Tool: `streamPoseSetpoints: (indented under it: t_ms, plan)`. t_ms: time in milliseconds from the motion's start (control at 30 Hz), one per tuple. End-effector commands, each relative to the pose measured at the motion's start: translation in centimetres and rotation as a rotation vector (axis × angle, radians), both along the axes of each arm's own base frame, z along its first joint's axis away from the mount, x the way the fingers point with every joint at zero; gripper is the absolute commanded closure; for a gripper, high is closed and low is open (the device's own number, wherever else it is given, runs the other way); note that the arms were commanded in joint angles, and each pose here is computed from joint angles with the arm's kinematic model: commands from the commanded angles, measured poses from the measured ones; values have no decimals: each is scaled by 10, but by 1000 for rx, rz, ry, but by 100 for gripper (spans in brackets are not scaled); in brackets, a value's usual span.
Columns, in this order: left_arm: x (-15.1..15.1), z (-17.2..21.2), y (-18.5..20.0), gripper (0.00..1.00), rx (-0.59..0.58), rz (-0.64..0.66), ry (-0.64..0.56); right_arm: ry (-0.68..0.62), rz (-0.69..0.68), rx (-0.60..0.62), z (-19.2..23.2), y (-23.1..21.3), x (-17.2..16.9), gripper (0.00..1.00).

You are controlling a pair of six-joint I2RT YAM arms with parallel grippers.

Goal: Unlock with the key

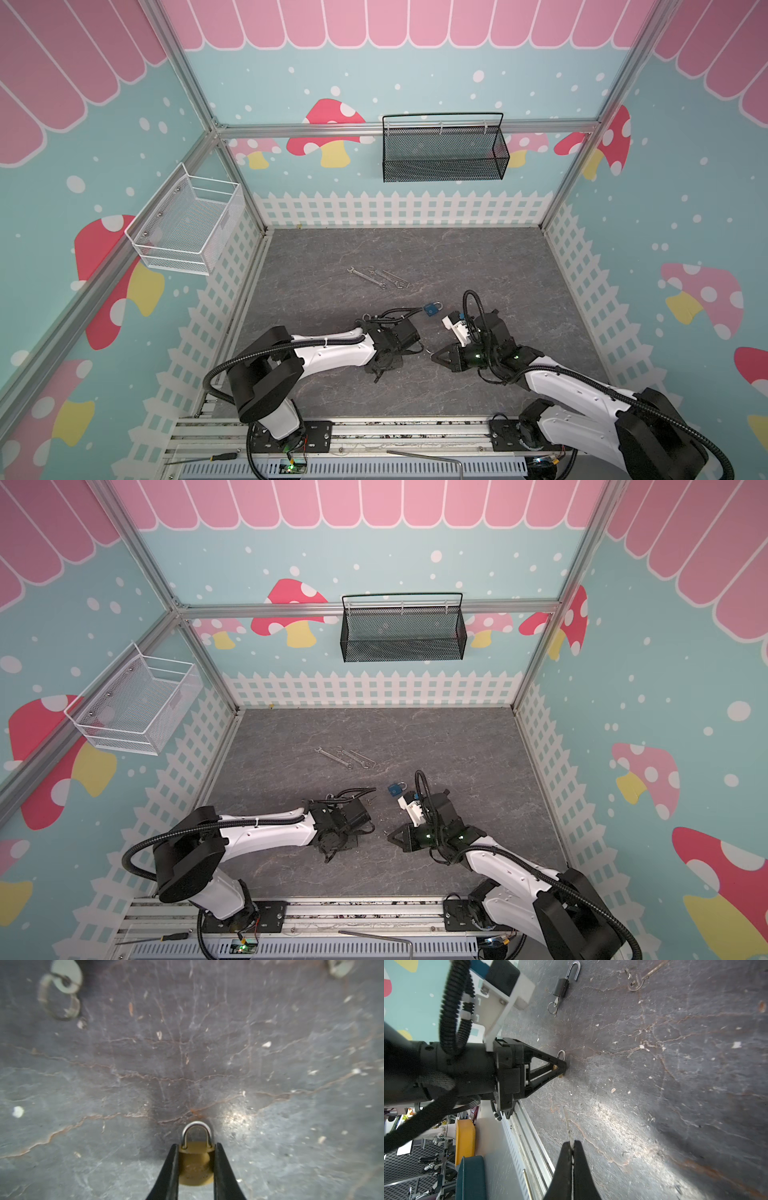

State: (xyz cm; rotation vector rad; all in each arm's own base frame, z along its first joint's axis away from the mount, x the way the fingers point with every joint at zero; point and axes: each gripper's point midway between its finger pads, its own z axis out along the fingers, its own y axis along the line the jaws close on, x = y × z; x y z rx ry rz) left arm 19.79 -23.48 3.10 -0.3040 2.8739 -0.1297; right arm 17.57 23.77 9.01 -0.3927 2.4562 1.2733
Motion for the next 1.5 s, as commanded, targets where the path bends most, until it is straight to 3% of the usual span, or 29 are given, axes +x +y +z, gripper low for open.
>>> streamPoseSetpoints:
  t_ms: [0,233,467,733,1467]
  plan:
    - [17,39,-2,100,-95,93,-83,18,-50,38,12,3,6,100]
    - [40,89,-3,100,-230,225,-192,28,-136,73,20,24,10,100]
    - [48,117,-12,100,-300,253,-226,15,-168,159,39,65,14,100]
    - [44,121,-13,100,-321,262,-227,2,-264,239,54,78,30,100]
    - [49,120,-13,100,-276,252,-239,22,-234,278,61,107,28,100]
